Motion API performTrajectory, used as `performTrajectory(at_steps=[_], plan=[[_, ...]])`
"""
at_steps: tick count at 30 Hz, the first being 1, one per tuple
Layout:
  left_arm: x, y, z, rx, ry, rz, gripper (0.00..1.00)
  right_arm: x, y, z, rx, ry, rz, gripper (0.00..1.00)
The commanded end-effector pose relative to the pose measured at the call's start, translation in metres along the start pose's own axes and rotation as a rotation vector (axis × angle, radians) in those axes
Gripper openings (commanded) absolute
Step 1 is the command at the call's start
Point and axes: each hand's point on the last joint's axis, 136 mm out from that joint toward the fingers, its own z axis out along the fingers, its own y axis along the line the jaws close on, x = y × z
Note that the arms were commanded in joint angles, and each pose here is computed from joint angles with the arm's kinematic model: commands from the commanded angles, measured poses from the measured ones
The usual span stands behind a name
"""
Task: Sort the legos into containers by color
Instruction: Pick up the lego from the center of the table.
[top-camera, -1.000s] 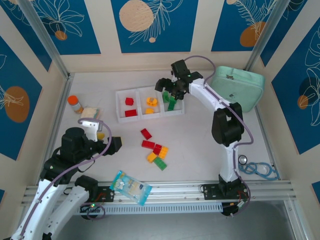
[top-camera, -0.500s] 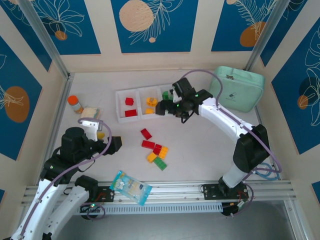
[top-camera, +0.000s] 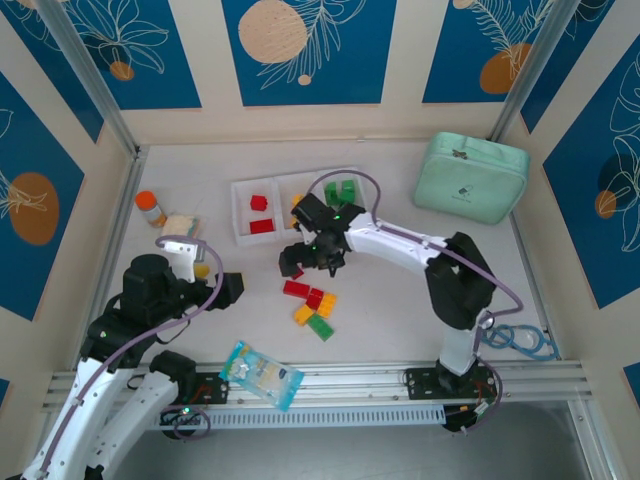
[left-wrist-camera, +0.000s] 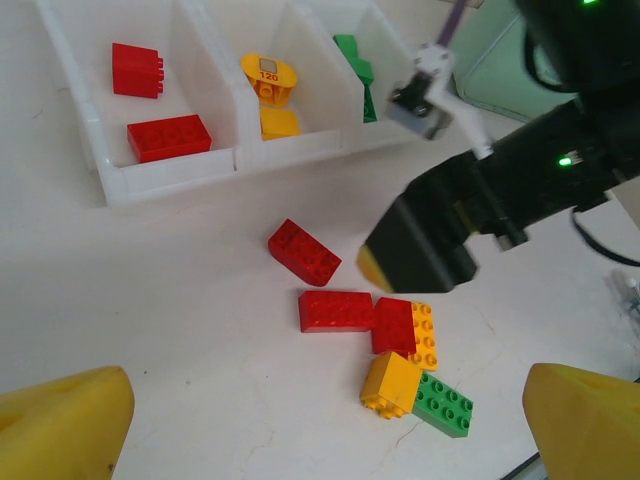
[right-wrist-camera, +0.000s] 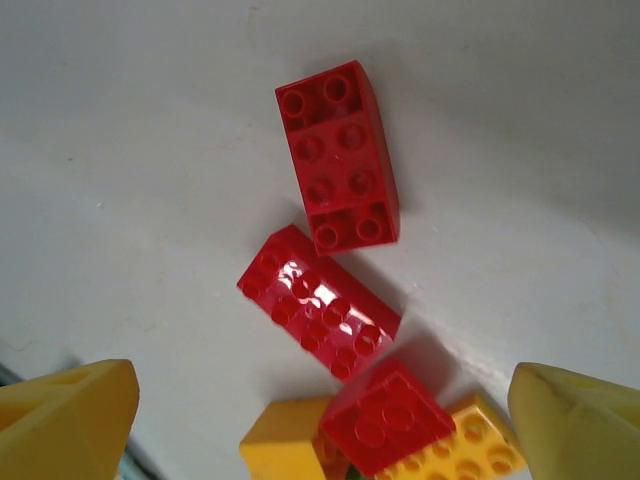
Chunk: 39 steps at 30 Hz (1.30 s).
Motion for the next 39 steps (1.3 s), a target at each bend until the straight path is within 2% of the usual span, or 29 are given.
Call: performTrajectory(at_steps=[1,9,24,31,39], plan=[[-0.002,0.0,0.0,0.012,-0.014,0.011,0.99,-0.001,0.004,0.011,0.065,0.025,-0.057,0.95],[0.0,-0.002,0.002,0.022,-0.005,0.012,0.99,-0.007,-0.001,0.044,0.174,0.097,-0.141,0.93],[-0.001,-0.002,0.001,0.023,-0.009,0.013,0.99,-0.022,-0.013,0.068,0.313,0.154,-0.189,0.7],[-0.001,-0.002,0.001,0.023,-0.012,0.013,0.99,-0.023,-0.011,0.076,0.341,0.163,-0.219,0.66],[-0.002,-0.003,0.0,0.027,-0.015,0.017,0.99,-0.021,-0.005,0.082,0.363,0.176,-0.262,0.44]])
